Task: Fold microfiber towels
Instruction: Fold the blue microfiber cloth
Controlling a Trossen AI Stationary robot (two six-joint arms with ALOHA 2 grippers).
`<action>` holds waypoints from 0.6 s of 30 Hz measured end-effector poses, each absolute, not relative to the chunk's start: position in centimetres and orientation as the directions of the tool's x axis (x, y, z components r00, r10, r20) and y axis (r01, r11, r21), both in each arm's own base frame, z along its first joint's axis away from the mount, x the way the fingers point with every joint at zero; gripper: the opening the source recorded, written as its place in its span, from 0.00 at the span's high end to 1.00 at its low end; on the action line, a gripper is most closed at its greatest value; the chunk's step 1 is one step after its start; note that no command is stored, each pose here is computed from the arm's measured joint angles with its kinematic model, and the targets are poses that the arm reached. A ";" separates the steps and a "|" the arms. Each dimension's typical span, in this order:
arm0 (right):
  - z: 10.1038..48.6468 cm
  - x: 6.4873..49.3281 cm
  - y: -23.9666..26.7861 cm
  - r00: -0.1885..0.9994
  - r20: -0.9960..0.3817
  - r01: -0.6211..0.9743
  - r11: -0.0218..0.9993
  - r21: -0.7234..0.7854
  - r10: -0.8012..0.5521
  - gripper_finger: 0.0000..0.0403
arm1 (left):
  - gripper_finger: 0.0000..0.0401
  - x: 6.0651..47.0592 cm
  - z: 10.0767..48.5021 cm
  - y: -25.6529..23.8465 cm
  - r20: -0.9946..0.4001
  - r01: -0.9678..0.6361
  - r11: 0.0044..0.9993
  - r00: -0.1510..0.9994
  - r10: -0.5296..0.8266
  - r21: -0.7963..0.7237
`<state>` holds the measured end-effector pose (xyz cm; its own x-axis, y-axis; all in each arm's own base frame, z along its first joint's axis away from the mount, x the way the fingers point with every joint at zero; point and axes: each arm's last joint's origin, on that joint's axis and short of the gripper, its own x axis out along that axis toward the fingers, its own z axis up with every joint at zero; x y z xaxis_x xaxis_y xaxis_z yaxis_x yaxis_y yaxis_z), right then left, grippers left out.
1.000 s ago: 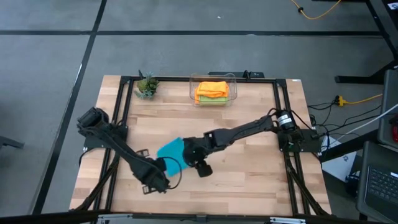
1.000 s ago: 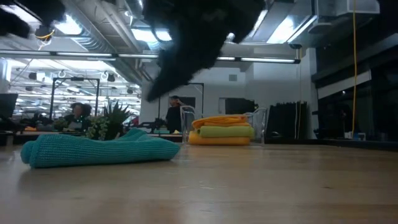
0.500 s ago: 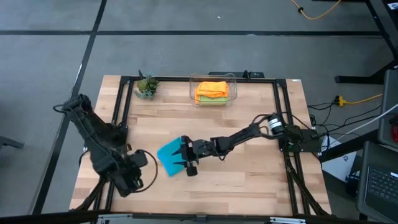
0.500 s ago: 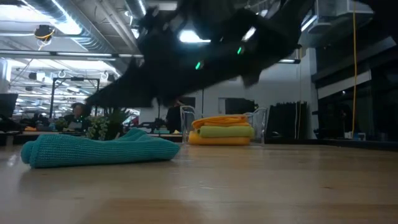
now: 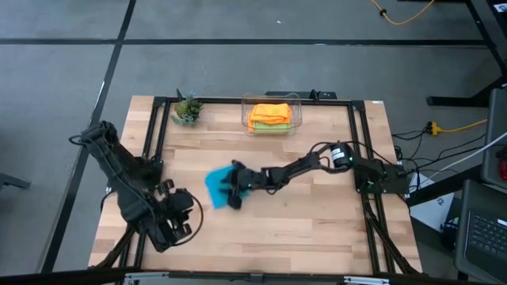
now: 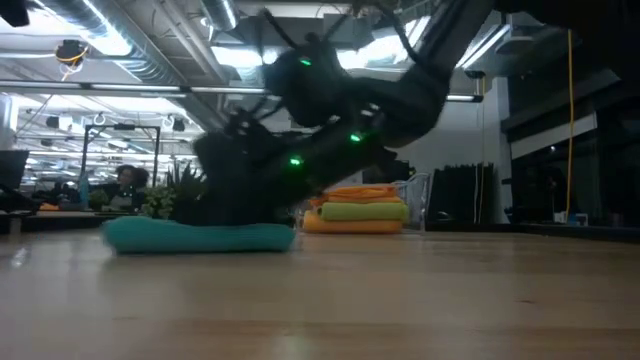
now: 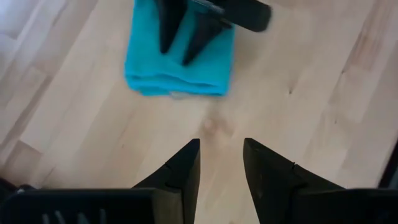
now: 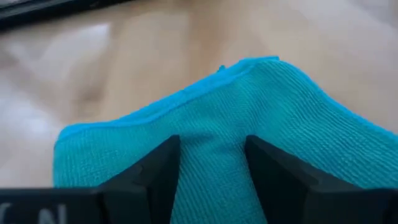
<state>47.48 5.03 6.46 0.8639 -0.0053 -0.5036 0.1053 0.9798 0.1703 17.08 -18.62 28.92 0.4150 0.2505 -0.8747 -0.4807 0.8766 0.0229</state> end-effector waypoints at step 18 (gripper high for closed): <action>6.6 39.3 5.9 0.913 -0.405 0.085 0.944 0.318 0.054 0.61 | 0.72 22.5 24.9 -19.7 -0.816 -0.459 0.881 0.464 0.346 0.112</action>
<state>39.28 5.94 6.59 0.9128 0.0543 -0.4049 0.0851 0.9441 0.3184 22.54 -19.70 24.88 0.4640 0.3459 -0.8155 -0.4593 0.8811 0.1125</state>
